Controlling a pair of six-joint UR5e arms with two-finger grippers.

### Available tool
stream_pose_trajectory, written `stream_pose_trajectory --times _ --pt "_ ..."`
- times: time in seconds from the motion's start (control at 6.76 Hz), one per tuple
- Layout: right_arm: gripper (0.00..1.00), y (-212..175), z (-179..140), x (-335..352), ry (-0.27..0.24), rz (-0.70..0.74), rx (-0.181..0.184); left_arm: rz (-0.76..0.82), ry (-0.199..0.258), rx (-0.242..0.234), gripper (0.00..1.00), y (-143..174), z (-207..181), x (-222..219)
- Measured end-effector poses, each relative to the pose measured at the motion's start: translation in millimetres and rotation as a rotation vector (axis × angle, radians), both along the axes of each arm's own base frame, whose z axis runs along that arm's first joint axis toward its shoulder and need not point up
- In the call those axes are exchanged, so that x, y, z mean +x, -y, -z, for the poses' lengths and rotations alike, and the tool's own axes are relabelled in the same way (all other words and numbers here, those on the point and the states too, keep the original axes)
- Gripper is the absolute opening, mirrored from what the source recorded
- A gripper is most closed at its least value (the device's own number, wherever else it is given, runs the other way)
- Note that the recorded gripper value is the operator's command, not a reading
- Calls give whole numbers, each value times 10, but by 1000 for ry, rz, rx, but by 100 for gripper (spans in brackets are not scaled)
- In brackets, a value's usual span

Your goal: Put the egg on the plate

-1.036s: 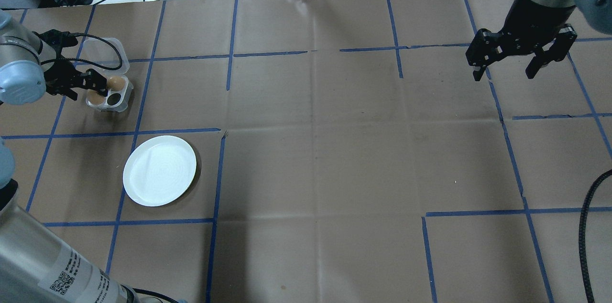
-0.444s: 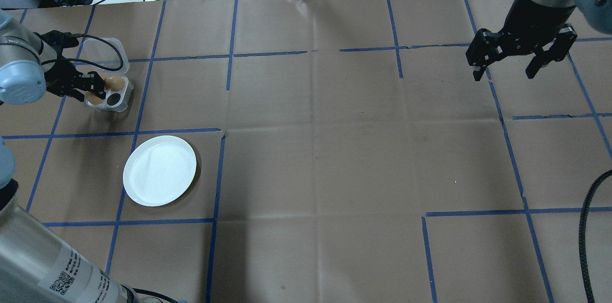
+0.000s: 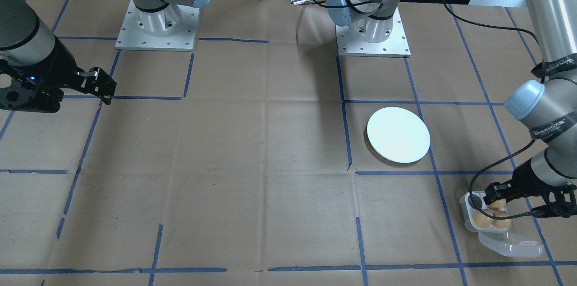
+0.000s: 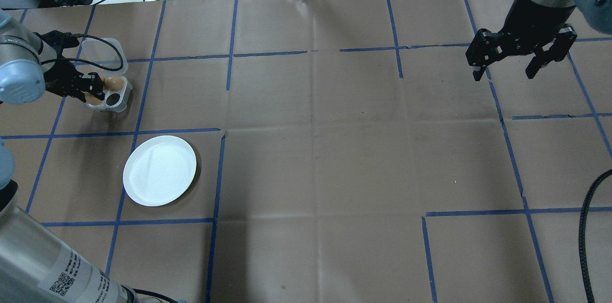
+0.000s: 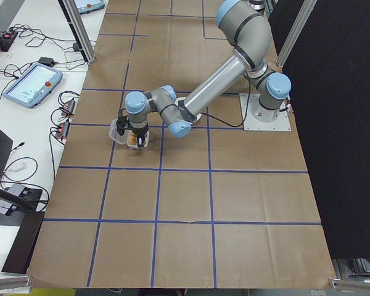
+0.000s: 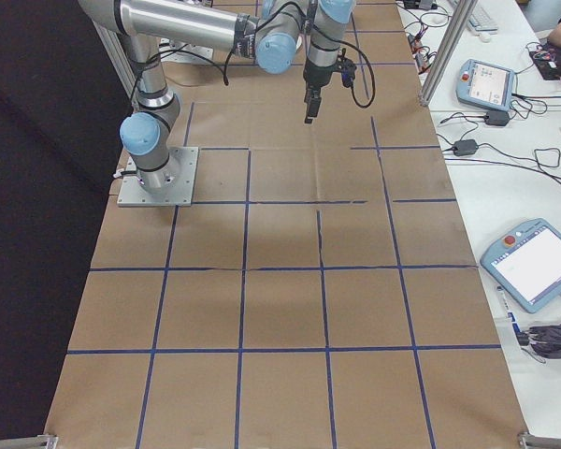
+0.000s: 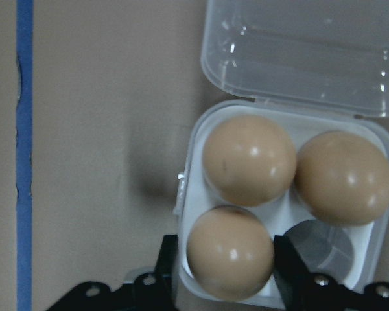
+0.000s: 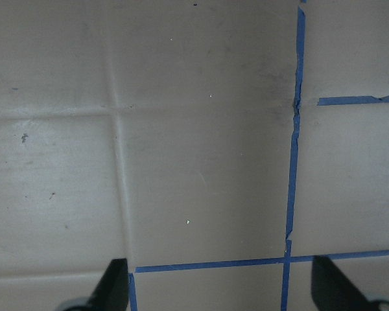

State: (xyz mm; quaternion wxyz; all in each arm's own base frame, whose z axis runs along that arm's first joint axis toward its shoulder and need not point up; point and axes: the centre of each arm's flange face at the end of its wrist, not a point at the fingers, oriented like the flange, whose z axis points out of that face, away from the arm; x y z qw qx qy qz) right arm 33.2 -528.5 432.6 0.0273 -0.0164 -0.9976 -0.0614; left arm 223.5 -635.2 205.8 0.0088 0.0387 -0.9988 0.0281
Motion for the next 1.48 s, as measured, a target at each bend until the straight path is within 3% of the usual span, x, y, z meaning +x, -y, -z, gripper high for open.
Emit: stream_pose_trajectory --times 0.3,0.74,1.04,1.48 --pt "100 0 0 0 0 0 0 2 -5 -1 0 -5 -37 -11" --pt "100 0 0 0 0 0 0 6 -7 3 0 -48 -213 -50" --pt "100 0 0 0 0 0 0 12 -48 69 0 -250 -466 -258" --pt "100 0 0 0 0 0 0 -22 -111 222 3 -838 -529 -1025"
